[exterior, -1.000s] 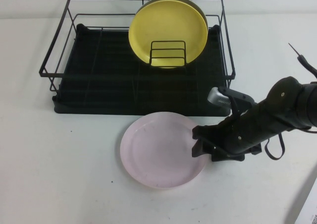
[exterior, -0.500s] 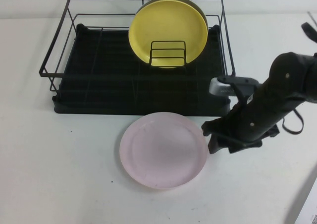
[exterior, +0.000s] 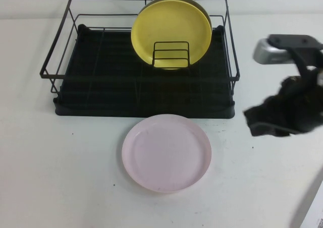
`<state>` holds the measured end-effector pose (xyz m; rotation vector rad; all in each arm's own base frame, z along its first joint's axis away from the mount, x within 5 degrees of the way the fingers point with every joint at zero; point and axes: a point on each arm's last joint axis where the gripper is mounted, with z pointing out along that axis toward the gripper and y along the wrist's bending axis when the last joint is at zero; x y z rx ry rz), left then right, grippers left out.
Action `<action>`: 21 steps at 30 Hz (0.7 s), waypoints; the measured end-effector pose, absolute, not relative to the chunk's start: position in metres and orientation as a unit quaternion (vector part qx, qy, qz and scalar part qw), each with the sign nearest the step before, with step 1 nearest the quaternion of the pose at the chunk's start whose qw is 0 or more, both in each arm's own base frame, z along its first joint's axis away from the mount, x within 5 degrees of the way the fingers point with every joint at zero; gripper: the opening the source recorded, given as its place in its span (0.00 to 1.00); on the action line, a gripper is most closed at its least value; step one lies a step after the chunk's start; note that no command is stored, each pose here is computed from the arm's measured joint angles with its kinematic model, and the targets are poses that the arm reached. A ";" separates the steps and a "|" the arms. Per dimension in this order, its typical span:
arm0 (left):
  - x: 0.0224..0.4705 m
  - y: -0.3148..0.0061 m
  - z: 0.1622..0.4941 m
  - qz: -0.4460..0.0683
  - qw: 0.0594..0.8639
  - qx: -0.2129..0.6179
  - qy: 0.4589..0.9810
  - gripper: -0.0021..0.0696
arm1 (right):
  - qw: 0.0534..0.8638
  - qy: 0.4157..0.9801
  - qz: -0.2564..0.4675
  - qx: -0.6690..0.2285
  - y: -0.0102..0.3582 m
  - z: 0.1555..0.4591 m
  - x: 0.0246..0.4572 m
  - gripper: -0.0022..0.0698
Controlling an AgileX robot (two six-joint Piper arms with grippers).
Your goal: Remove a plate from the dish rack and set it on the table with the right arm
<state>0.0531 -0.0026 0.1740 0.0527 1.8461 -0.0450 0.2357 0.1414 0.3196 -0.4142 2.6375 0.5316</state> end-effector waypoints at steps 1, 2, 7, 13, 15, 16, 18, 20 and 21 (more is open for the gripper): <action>0.053 -0.003 0.174 -0.019 0.603 0.023 0.797 0.02 | 0.219 0.944 0.194 -0.150 0.136 0.326 0.225 0.01; 0.053 -0.003 0.174 -0.019 0.603 0.023 0.797 0.02 | 0.227 0.942 0.196 -0.152 0.130 0.329 0.214 0.01; 0.053 -0.003 0.174 -0.019 0.603 0.023 0.797 0.02 | 0.245 0.934 0.200 -0.167 0.106 0.331 0.163 0.01; 0.053 -0.003 0.174 -0.019 0.603 0.023 0.797 0.02 | 0.262 0.931 0.171 -0.187 0.081 0.327 0.125 0.00; 0.053 -0.003 0.174 -0.019 0.603 0.023 0.797 0.02 | 0.272 0.930 0.160 -0.187 0.076 0.317 0.120 0.00; 0.053 -0.003 0.174 -0.019 0.603 0.023 0.797 0.02 | 0.277 0.930 0.155 -0.187 0.074 0.311 0.118 0.00; 0.053 -0.003 0.174 -0.019 0.603 0.023 0.797 0.02 | 0.294 0.926 0.143 -0.188 0.070 0.296 0.117 0.00; 0.053 -0.003 0.174 -0.019 0.603 0.023 0.797 0.02 | 0.319 0.920 0.126 -0.190 0.066 0.278 0.116 0.00; 0.053 -0.003 0.174 -0.019 0.603 0.023 0.797 0.02 | 0.335 0.916 0.113 -0.191 0.062 0.268 0.115 0.00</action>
